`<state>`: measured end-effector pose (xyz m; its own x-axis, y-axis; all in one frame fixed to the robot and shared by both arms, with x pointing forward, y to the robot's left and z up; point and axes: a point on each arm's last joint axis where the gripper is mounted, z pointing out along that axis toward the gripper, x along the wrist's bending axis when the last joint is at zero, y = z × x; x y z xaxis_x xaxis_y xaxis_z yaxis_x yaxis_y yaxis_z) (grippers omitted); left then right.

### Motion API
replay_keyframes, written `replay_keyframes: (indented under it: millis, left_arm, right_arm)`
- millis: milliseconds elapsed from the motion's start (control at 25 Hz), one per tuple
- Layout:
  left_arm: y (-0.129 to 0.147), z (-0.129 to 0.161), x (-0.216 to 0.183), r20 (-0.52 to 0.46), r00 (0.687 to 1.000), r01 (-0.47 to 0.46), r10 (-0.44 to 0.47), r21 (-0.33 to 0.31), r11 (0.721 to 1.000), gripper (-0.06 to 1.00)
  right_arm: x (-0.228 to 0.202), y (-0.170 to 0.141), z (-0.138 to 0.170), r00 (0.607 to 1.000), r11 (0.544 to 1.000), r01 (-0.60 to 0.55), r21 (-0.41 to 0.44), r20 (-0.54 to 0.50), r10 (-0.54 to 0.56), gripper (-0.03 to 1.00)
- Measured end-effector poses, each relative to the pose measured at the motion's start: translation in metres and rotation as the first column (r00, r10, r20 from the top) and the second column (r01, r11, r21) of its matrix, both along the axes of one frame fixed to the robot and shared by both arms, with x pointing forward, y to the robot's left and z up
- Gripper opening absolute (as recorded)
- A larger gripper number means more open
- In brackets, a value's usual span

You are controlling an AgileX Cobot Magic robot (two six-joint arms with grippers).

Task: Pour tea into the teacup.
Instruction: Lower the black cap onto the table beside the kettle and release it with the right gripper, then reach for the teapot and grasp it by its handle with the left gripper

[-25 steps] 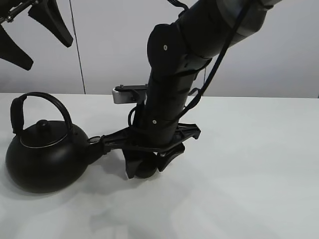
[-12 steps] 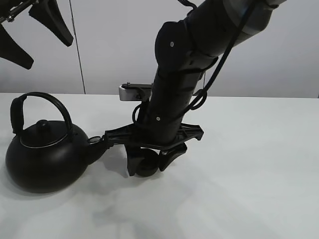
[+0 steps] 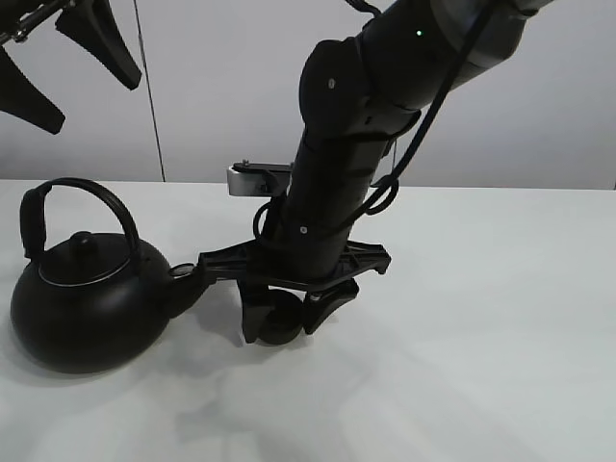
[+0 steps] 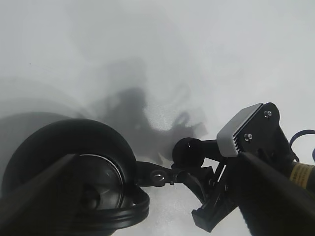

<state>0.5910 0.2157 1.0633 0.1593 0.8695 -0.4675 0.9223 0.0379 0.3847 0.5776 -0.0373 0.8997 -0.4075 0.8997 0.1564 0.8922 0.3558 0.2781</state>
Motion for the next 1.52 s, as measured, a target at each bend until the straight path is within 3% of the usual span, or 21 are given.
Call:
replay_keyframes:
  millis: [800, 1160, 1360, 1520]
  left_arm:
    - [0.0, 0.0, 0.0, 0.0, 1.0, 0.0, 0.0, 0.0, 1.0, 0.6]
    - [0.0, 0.0, 0.0, 0.001, 1.0, -0.001, 0.001, 0.0, 1.0, 0.6]
    - [0.0, 0.0, 0.0, 0.001, 1.0, -0.001, 0.001, 0.0, 1.0, 0.6]
    - [0.0, 0.0, 0.0, 0.003, 1.0, -0.002, 0.002, 0.0, 1.0, 0.6]
  right_arm:
    - [-0.001, -0.001, 0.0, 1.0, 1.0, -0.003, -0.006, -0.012, 0.003, 0.48]
    - [-0.006, -0.009, 0.045, 0.997, 0.999, -0.046, -0.029, 0.056, 0.048, 0.48]
    - [0.009, -0.047, 0.09, 0.982, 0.997, 0.023, -0.067, 0.188, -0.01, 0.48]
    - [0.027, -0.112, 0.131, 0.943, 0.98, 0.146, -0.138, 0.318, -0.096, 0.48]
